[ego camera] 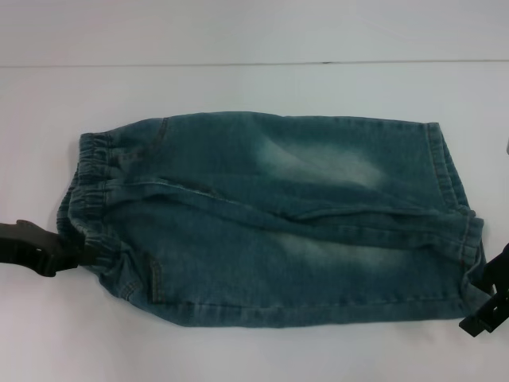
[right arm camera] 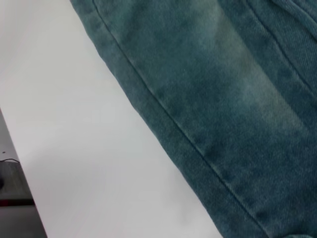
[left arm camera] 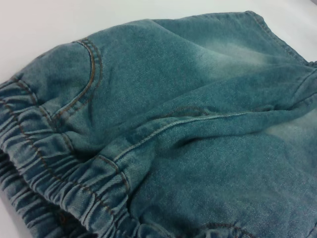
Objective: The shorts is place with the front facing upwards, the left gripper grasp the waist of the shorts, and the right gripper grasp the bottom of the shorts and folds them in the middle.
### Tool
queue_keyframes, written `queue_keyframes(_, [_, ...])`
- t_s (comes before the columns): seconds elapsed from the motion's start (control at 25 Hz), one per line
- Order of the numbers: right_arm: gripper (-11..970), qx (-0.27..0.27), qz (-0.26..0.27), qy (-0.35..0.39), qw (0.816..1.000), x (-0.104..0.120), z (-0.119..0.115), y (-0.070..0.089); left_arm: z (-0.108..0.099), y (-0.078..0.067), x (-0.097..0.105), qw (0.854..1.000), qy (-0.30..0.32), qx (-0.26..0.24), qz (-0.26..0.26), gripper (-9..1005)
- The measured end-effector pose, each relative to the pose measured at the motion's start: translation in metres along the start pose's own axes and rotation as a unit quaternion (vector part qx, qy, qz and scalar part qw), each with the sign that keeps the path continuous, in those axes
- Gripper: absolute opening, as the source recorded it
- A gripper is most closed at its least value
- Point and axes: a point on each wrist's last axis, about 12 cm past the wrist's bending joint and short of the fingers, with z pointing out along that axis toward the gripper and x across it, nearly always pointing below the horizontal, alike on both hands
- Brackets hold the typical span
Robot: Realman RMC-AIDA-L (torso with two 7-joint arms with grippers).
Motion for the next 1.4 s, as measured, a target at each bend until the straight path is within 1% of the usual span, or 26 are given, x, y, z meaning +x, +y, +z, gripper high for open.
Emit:
queue_keyframes(0.24, [777,0.007,0.000,-0.001,1.000,0.001,0.001,-0.002,0.000,0.000,0.000,1.000,0.000,0.000,0.000,47])
queue_keyframes(0.64, [534,0.009,-0.001,0.002,1.000,0.001,0.001,-0.002,0.000,0.000,0.000,1.000,0.000,0.002,0.000,47])
queue_keyframes(0.88, [296,0.011,0.000,0.001,1.000,0.002,0.001,-0.003,0.001,-0.001,0.000,1.000,0.000,0.003,0.000,47])
queue_keyframes(1.0, [77,0.012,0.002,0.002,1.000,0.003,0.003,-0.004,0.001,-0.001,0.000,1.000,0.001,0.004,0.000,47])
queue_keyframes(1.2, [2,0.013,0.004,0.005,1.000,0.006,0.003,-0.005,0.001,-0.002,0.001,1.000,0.002,0.008,0.000,47])
queue_keyframes(1.4, [2,0.005,0.005,0.002,1.000,0.012,-0.001,-0.005,-0.002,-0.006,0.001,1.000,0.007,0.029,0.001,47])
